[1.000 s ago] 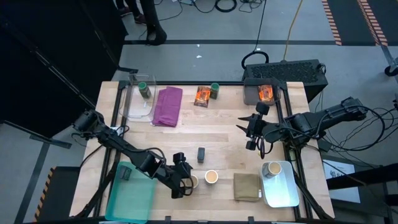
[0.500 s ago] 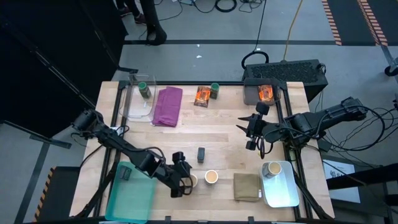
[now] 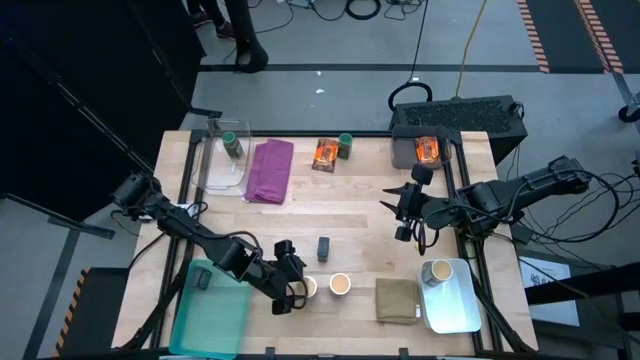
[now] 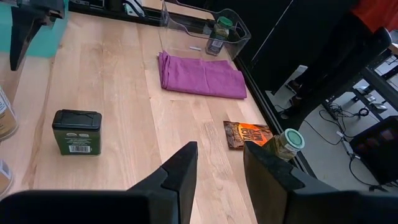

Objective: Sort spices by type
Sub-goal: Put the left golden seasoning bottle into the white bin

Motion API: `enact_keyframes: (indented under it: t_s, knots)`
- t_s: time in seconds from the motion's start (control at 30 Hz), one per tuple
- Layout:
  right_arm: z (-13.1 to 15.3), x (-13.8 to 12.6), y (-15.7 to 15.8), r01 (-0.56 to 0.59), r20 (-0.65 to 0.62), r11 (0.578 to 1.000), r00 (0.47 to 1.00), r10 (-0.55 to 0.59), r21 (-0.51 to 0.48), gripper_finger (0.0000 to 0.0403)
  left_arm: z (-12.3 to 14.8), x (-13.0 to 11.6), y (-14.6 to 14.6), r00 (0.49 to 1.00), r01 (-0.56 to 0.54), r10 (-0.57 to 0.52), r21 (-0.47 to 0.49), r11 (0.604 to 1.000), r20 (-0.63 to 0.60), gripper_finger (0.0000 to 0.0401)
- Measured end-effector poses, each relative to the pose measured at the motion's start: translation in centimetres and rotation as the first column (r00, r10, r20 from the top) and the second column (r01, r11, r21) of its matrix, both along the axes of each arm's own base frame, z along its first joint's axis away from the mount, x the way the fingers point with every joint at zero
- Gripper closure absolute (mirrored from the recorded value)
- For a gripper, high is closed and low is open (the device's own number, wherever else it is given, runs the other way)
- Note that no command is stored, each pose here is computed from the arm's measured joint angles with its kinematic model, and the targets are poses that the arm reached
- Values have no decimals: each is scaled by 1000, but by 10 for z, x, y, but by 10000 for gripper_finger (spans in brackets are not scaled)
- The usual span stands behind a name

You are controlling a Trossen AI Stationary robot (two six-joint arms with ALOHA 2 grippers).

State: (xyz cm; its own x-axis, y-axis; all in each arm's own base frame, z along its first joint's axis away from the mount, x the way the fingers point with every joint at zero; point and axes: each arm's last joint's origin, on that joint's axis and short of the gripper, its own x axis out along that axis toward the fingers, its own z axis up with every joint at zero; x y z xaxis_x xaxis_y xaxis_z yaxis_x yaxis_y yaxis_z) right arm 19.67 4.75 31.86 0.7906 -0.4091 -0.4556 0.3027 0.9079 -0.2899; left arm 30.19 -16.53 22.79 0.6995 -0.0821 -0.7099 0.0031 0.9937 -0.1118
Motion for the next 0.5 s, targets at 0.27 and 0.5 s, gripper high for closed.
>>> enact_keyframes:
  t_s: [0.27,0.5]
  knots:
    - [0,0,0,0,0,1000,1000,0,0,289,-4,1,-9,998,56,-57,41,998,26,1]
    - [0,0,0,1,0,1000,1000,-1,0,289,-19,5,-16,996,83,-85,131,988,10,1]
